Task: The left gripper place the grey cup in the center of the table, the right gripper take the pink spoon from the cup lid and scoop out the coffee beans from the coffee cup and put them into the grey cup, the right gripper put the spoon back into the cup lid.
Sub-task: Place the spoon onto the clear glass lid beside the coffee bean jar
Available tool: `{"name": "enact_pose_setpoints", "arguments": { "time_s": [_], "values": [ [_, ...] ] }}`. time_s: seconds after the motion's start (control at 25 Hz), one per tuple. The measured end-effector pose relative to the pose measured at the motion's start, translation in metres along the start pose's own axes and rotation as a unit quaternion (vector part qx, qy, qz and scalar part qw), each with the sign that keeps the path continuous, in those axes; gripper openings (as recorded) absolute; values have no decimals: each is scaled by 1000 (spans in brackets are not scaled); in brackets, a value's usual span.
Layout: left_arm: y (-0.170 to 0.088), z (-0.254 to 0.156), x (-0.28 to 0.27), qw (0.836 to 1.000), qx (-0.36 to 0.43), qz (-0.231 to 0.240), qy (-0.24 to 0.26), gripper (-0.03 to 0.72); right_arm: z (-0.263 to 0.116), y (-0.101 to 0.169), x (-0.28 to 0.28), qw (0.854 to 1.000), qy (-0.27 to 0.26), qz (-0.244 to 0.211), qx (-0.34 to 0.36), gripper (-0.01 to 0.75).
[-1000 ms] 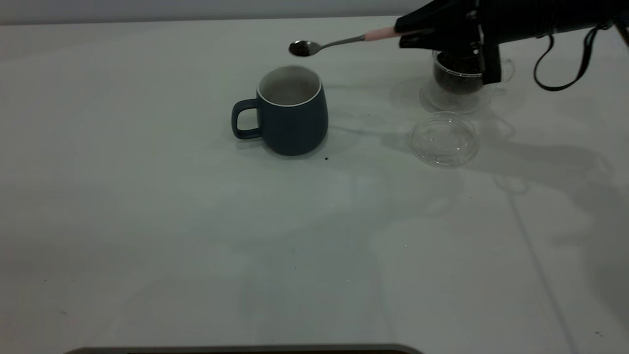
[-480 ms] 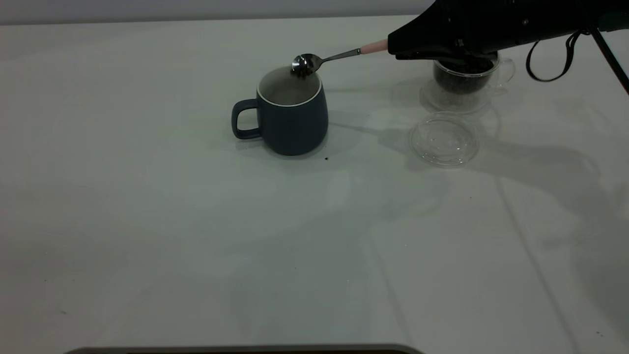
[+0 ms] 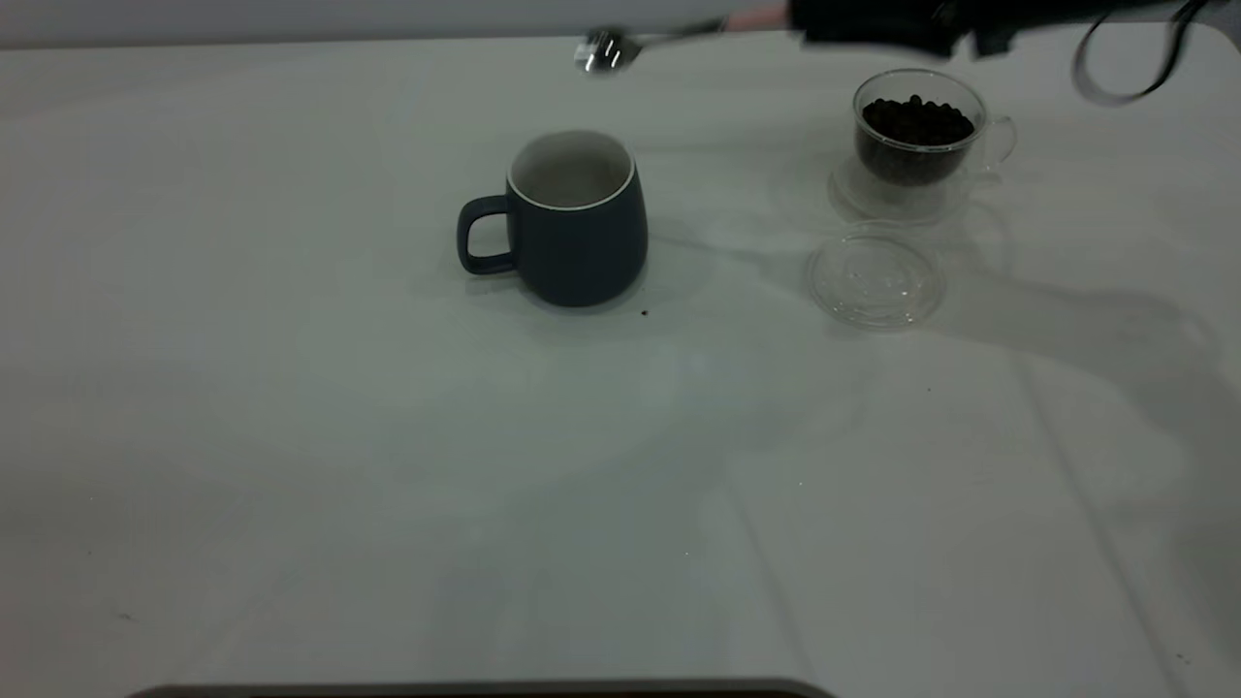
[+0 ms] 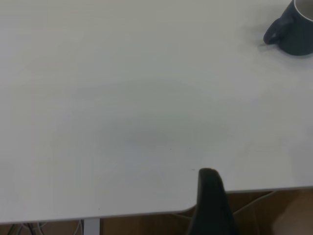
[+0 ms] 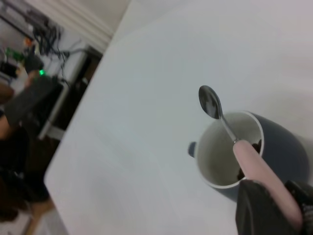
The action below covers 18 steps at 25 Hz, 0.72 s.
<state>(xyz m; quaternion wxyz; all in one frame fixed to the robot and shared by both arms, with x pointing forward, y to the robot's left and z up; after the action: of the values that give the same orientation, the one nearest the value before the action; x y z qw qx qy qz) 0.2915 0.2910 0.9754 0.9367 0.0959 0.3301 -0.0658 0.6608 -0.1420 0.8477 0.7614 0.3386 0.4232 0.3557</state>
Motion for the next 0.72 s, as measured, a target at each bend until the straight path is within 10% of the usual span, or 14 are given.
{"name": "enact_pose_setpoints", "arguments": {
  "time_s": [0.72],
  "values": [
    [0,0,0,1000,-1,0,0,569,-68,-103,-104,934,-68,-131,326,114]
  ]
}}
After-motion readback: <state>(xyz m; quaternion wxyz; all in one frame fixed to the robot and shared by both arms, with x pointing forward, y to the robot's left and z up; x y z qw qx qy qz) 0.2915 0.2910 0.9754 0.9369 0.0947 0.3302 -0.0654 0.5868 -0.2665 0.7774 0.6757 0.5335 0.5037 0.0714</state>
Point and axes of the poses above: a point on each arm's last joint axis where the gripper is mounted, x pointing out along that axis toward the gripper, y along the wrist's bending axis when the last joint is at zero, z = x × y, the point moved 9 cm from there along x, pointing out along that axis toward the gripper, and after that the axes turned 12 degrees about x, right-handed, at the moved point
